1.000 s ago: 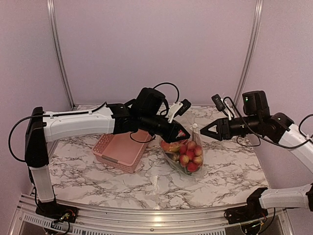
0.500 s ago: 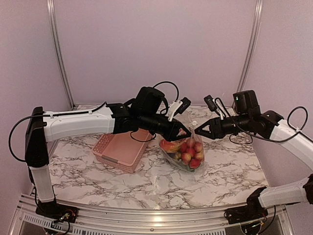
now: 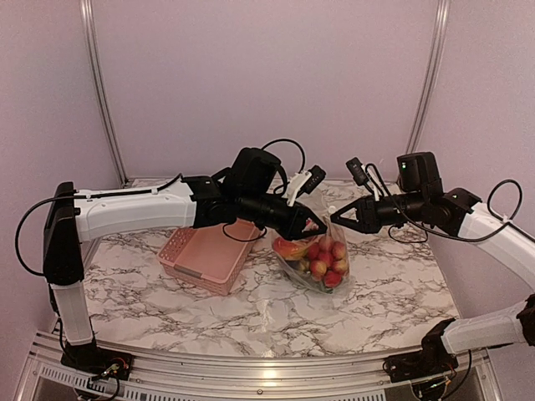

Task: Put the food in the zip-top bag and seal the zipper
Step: Pass from the left arm to the right

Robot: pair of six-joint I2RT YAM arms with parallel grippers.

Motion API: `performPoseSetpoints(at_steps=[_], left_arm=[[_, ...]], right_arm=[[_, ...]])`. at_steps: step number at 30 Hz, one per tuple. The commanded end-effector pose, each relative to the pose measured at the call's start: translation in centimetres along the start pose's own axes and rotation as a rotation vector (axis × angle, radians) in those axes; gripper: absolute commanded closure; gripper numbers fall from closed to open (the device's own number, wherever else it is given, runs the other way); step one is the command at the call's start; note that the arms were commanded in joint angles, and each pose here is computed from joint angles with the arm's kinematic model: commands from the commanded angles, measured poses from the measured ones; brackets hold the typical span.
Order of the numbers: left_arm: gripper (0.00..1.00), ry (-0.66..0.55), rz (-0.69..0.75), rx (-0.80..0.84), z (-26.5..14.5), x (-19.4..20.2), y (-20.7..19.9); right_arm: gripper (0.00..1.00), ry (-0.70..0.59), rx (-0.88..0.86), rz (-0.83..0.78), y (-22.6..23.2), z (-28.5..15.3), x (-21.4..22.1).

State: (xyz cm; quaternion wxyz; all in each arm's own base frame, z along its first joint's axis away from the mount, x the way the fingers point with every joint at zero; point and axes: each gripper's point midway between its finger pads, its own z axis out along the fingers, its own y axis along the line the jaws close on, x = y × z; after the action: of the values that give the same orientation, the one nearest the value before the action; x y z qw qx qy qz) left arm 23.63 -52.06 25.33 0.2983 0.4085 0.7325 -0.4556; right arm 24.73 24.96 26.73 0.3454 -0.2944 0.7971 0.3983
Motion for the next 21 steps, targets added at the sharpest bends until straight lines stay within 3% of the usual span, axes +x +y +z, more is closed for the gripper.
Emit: performPoseSetpoints(at_steps=[1, 12, 19, 21], left_arm=[[0.97, -0.03, 0.004, 0.015, 0.3, -0.6, 0.4], [0.97, -0.038, -0.016, 0.013, 0.3, -0.8, 0.8], [0.97, -0.034, -0.017, 0.001, 0.2, -0.7, 1.0], [0.86, -0.034, -0.011, -0.045, -0.1, -0.8, 1.6]], right_arm=[[0.86, -0.026, -0.032, -0.035, 0.9, 0.0, -0.9], [0.84, -0.01, -0.029, -0.023, 0.4, 0.5, -0.1], [1.0, -0.018, -0.023, -0.021, 0.0, 1.0, -0.8], [1.0, -0.025, -0.024, -0.026, 0.3, 0.6, -1.1]])
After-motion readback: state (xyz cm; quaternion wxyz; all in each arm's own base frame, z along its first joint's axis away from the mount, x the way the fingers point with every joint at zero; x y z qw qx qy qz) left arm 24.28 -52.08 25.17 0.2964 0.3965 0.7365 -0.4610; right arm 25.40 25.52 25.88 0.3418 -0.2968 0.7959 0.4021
